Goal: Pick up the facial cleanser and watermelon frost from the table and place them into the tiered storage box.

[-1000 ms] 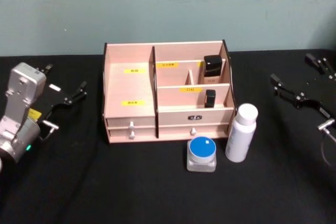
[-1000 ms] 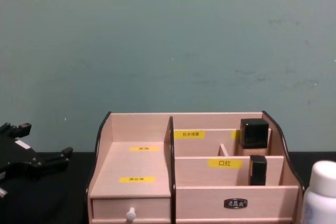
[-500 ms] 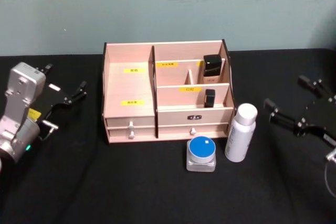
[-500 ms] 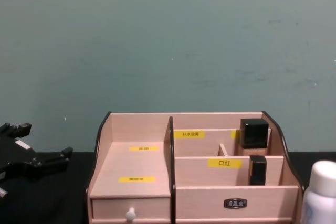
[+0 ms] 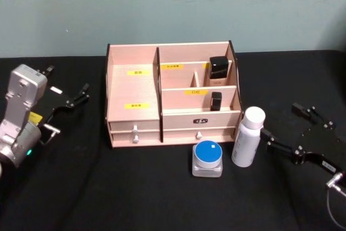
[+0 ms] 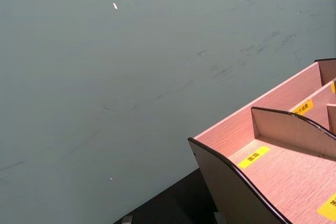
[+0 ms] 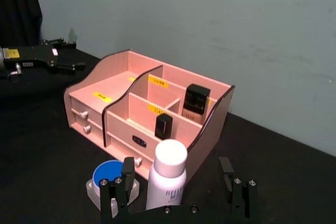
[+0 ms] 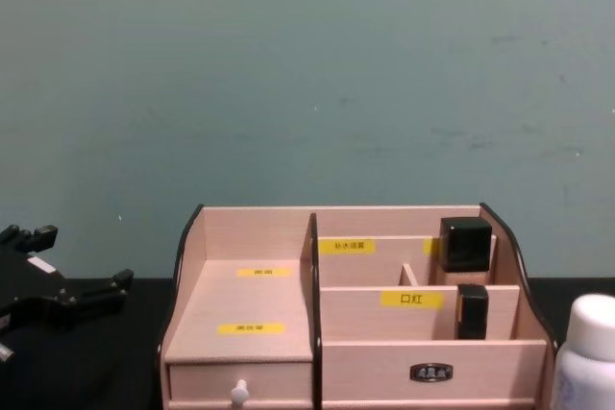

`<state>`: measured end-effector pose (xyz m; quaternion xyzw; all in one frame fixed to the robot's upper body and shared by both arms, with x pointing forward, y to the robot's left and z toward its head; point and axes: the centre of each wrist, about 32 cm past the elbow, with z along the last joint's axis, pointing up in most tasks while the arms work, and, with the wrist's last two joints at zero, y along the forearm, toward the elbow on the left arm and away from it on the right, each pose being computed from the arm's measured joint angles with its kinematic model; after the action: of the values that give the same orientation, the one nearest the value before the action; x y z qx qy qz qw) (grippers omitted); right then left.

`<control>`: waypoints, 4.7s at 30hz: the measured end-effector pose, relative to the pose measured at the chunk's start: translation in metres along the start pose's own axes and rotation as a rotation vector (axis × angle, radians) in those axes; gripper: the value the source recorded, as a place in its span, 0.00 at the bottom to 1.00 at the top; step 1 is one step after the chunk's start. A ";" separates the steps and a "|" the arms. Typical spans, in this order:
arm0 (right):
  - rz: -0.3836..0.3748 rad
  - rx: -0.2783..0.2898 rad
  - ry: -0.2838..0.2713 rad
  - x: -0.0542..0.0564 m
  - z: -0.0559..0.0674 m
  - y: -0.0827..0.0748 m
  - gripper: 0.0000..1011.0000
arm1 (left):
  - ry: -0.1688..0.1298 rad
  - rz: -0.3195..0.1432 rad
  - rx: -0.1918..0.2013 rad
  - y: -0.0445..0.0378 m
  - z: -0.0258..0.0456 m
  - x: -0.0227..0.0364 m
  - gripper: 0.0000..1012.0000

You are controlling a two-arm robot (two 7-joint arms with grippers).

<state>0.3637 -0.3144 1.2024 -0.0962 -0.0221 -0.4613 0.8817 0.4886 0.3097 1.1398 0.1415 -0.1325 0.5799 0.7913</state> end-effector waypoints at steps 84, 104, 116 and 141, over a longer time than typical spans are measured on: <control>0.046 -0.066 0.093 0.003 -0.050 0.070 0.99 | 0.000 0.000 0.000 0.0000 0.0000 0.0000 0.99; 0.044 -0.064 0.094 0.004 -0.050 0.070 0.80 | 0.000 0.000 0.000 0.0000 0.0000 0.0000 0.99; 0.044 -0.063 0.094 0.004 -0.050 0.070 0.59 | 0.000 0.000 0.000 0.0000 0.0000 0.0000 0.99; 0.063 -0.011 0.078 0.008 -0.037 0.068 0.59 | 0.000 0.000 0.000 0.0000 0.0000 0.0000 0.99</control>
<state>0.4220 -0.2907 1.1568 -0.0836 0.0178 -0.4370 0.8954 0.4886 0.3097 1.1398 0.1415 -0.1325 0.5799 0.7913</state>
